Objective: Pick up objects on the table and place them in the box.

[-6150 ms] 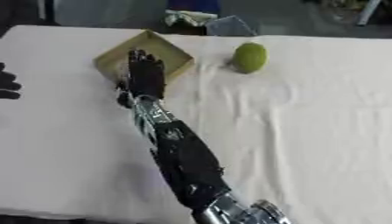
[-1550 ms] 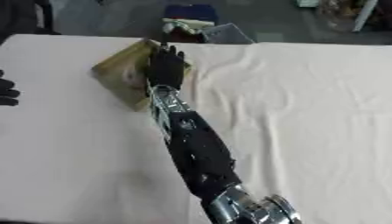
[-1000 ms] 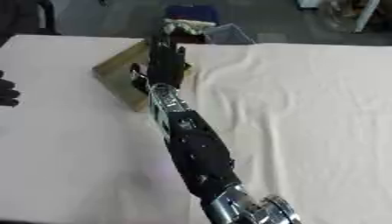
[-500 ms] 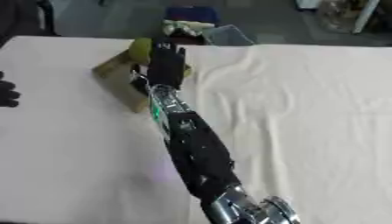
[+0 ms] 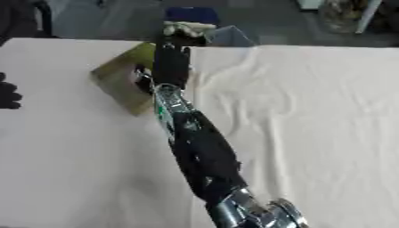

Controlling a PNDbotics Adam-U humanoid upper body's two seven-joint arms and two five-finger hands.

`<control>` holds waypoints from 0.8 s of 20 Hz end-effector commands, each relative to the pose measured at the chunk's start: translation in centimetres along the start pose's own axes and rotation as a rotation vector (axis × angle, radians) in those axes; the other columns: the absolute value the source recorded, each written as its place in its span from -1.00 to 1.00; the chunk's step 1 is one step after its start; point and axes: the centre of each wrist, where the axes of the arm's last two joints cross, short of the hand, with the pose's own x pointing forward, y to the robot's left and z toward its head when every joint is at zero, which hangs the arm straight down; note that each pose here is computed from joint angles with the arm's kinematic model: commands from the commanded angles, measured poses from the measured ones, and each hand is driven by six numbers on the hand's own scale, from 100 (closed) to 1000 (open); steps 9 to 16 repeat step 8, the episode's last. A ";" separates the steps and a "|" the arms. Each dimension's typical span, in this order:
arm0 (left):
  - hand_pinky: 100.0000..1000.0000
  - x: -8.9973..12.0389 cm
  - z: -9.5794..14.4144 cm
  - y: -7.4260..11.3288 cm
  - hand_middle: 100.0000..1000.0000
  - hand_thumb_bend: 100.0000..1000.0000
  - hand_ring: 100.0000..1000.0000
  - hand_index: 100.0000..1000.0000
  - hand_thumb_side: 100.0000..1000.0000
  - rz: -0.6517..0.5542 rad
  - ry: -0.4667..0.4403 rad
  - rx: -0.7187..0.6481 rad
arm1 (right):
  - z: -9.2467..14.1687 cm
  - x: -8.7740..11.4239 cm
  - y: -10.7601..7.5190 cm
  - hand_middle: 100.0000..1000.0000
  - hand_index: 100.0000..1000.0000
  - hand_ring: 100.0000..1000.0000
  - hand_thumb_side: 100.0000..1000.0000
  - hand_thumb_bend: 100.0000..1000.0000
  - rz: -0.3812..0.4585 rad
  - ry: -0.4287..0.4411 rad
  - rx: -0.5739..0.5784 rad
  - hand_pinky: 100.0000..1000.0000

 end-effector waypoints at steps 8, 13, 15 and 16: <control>0.26 0.4 0.0 0.8 0.18 -0.39 0.25 0.57 0.41 -0.028 -0.010 0.020 | -4.6 -4.3 -4.2 0.60 0.88 0.59 -0.12 -0.49 0.008 -0.101 -0.046 0.49; 0.26 0.4 0.0 0.8 0.18 -0.39 0.25 0.57 0.41 -0.028 -0.010 0.020 | -4.6 -4.3 -4.2 0.60 0.88 0.59 -0.12 -0.49 0.008 -0.101 -0.046 0.49; 0.26 0.4 0.0 0.8 0.18 -0.39 0.25 0.57 0.41 -0.028 -0.010 0.020 | -4.6 -4.3 -4.2 0.60 0.88 0.59 -0.12 -0.49 0.008 -0.101 -0.046 0.49; 0.26 0.4 0.0 0.8 0.18 -0.39 0.25 0.57 0.41 -0.028 -0.010 0.020 | -4.6 -4.3 -4.2 0.60 0.88 0.59 -0.12 -0.49 0.008 -0.101 -0.046 0.49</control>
